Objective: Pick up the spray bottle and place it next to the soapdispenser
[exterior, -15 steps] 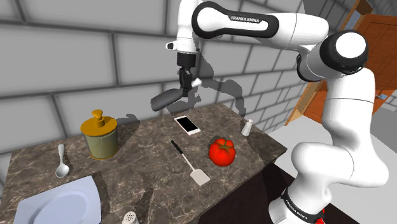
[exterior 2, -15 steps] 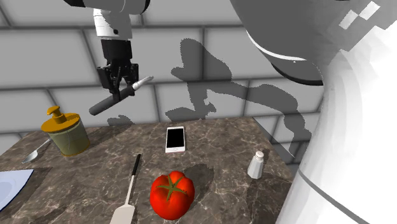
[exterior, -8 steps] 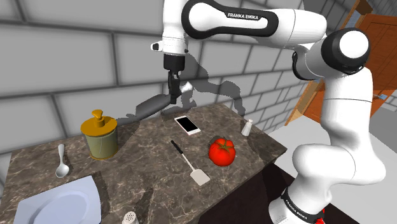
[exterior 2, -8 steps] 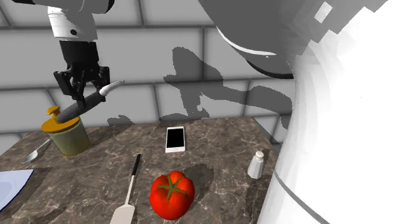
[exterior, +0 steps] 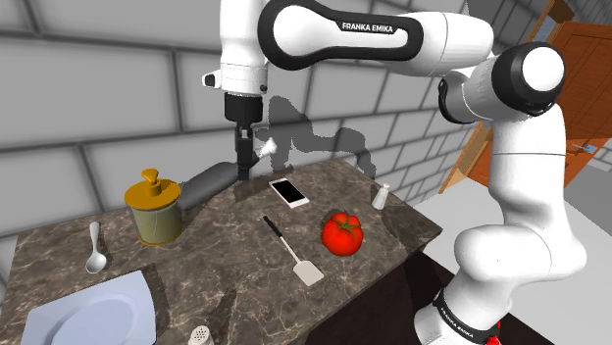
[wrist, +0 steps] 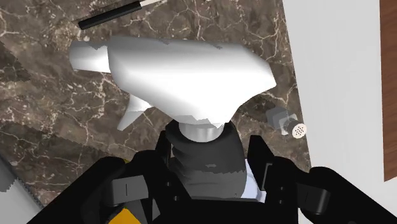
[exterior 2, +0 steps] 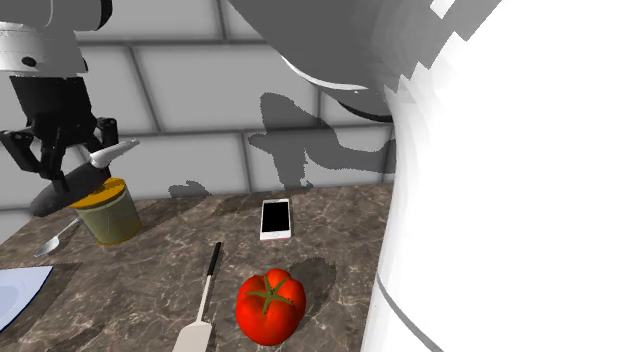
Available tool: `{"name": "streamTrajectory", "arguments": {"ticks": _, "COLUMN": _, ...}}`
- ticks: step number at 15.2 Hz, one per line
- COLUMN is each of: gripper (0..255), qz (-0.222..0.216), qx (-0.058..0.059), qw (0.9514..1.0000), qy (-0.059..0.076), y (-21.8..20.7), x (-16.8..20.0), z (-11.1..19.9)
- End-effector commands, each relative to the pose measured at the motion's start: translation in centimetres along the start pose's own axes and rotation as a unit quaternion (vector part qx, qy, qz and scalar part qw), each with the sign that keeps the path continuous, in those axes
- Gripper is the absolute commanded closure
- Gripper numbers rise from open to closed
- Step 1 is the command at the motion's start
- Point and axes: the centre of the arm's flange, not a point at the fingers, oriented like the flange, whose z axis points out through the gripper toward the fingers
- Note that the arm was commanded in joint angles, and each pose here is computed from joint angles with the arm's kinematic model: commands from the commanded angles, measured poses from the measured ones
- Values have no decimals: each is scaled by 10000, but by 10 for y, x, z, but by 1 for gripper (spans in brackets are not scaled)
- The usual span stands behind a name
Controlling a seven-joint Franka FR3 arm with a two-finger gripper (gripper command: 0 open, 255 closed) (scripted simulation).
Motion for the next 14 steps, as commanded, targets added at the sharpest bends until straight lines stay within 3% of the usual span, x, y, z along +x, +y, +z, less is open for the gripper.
{"name": "streamTrajectory", "arguments": {"ticks": 1, "gripper": 255, "qz": 4, "qx": 1, "qw": 10000, "qy": 2, "y": 0, "x": 1, "z": 10}}
{"name": "streamTrajectory", "arguments": {"ticks": 14, "gripper": 255, "qz": 4, "qx": 1, "qw": 10000, "qy": 2, "y": 12, "x": 2, "z": 78}}
